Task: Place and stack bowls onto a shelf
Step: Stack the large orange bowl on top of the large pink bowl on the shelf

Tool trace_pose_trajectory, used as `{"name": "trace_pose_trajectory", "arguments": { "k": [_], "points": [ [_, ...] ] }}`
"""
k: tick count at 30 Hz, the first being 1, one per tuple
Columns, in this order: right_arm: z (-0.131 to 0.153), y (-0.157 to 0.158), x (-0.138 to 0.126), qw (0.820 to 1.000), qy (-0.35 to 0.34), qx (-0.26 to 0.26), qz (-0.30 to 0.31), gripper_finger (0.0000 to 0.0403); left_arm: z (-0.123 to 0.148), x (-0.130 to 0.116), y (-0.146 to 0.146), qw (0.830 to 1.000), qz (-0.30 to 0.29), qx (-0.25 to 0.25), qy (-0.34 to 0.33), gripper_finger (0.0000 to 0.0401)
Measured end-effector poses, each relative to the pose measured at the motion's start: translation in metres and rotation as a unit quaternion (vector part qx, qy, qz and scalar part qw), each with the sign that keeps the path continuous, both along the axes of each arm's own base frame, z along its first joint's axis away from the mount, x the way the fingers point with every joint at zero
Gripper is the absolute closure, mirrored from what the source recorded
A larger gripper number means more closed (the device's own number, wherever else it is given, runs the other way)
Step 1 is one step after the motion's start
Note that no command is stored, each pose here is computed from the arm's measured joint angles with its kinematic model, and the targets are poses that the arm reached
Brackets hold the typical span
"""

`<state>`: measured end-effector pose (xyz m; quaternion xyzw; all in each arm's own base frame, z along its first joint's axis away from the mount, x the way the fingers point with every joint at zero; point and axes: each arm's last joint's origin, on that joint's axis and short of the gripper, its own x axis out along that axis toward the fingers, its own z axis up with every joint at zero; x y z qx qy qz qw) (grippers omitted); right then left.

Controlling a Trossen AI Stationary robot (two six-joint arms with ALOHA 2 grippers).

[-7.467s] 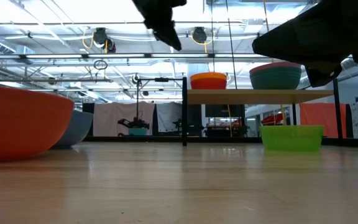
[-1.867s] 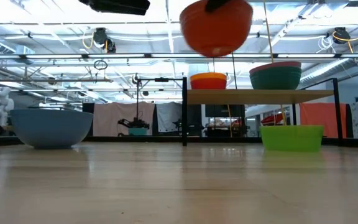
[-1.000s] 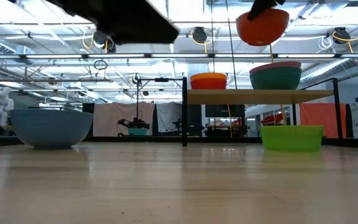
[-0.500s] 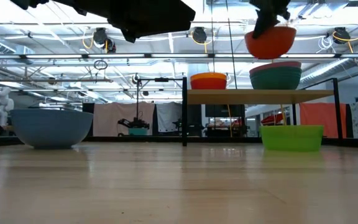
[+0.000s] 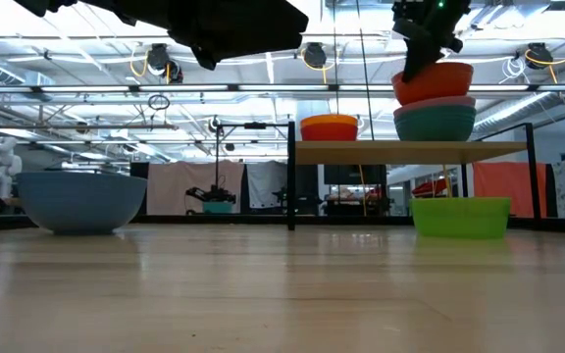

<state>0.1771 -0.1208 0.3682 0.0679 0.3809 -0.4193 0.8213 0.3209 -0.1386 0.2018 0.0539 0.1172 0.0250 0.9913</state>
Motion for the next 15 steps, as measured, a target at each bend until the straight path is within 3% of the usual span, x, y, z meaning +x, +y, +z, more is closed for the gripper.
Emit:
{"name": "trace_pose_trajectory", "arguments": {
  "k": [15],
  "points": [
    [-0.0005,0.0002,-0.0002,1.0,-0.01,0.008,-0.012,0.0376,-0.0013,-0.0003,0.0002,1.0,0.001,-0.001,0.006,0.0249]
  ]
}}
